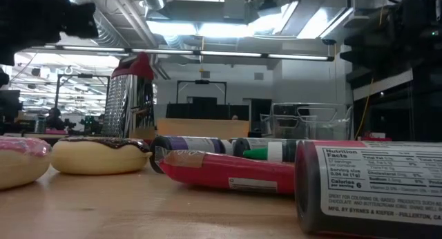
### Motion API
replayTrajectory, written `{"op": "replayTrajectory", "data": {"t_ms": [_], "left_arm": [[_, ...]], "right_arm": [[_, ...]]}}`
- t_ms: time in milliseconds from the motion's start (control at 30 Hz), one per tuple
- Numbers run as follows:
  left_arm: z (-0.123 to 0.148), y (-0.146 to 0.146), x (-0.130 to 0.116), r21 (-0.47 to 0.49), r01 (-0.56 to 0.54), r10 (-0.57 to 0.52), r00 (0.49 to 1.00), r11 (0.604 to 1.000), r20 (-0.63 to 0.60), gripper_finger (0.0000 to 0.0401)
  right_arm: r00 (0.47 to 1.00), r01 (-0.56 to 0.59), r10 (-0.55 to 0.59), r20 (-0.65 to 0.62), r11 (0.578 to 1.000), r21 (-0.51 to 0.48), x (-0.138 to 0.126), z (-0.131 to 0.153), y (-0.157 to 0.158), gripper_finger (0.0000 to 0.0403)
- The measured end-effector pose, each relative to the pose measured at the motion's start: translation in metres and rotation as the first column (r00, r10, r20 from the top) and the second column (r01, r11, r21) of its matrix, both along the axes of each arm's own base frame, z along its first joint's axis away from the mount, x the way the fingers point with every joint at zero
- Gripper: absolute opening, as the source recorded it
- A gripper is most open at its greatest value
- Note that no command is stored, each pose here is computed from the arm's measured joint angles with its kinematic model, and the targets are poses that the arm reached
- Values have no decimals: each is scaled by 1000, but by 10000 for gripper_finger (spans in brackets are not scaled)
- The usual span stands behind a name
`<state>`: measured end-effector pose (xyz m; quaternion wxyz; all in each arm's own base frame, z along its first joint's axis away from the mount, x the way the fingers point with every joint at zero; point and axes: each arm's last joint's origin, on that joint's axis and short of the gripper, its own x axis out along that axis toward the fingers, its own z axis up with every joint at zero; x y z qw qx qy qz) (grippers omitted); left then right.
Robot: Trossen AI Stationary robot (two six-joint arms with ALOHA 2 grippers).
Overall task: Pick & Place Food Item
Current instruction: Put the black doughnut into the green bin
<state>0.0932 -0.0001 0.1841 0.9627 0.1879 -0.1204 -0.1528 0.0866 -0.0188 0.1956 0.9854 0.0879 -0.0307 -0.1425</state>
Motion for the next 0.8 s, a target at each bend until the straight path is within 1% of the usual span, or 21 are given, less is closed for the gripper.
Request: {"op": "replayTrajectory", "data": {"t_ms": [100, 267, 367, 433, 500, 567, 633, 700, 800], "left_arm": [[4, 0, -1, 34, -4, 2, 998, 999, 57, 192], [14, -1, -4, 50, -12, 4, 986, 999, 166, 192], [21, -1, -7, 52, -10, -3, 970, 999, 243, 192], [24, -1, -8, -7, 20, -18, 968, 1000, 249, 192], [27, -1, -10, -87, 47, -23, 967, 995, 254, 192], [27, 0, -9, -169, 33, 8, 972, 985, 235, 192], [27, 1, -9, -215, 20, 30, 974, 976, 226, 192], [27, 1, -9, -250, 29, 24, 978, 968, 208, 192], [27, 2, -9, -358, 44, 22, 984, 933, 179, 192]], "right_arm": [[999, -30, 29, 33, 999, 17, 0, 3, 1, 251], [986, -113, 112, 120, 994, 4, 0, 11, 3, 251], [981, -127, 127, 149, 992, -9, -1, 14, 4, 251], [980, -123, 123, 154, 992, -9, -1, 14, 4, 251], [982, -107, 107, 157, 994, -7, -1, 15, 3, 251], [983, -93, 92, 157, 996, -4, -1, 15, 3, 252], [984, -83, 82, 158, 997, -2, -1, 15, 2, 251], [984, -83, 82, 158, 997, -2, -1, 15, 2, 252], [984, -81, 80, 159, 997, 3, -1, 15, 2, 252]]}}
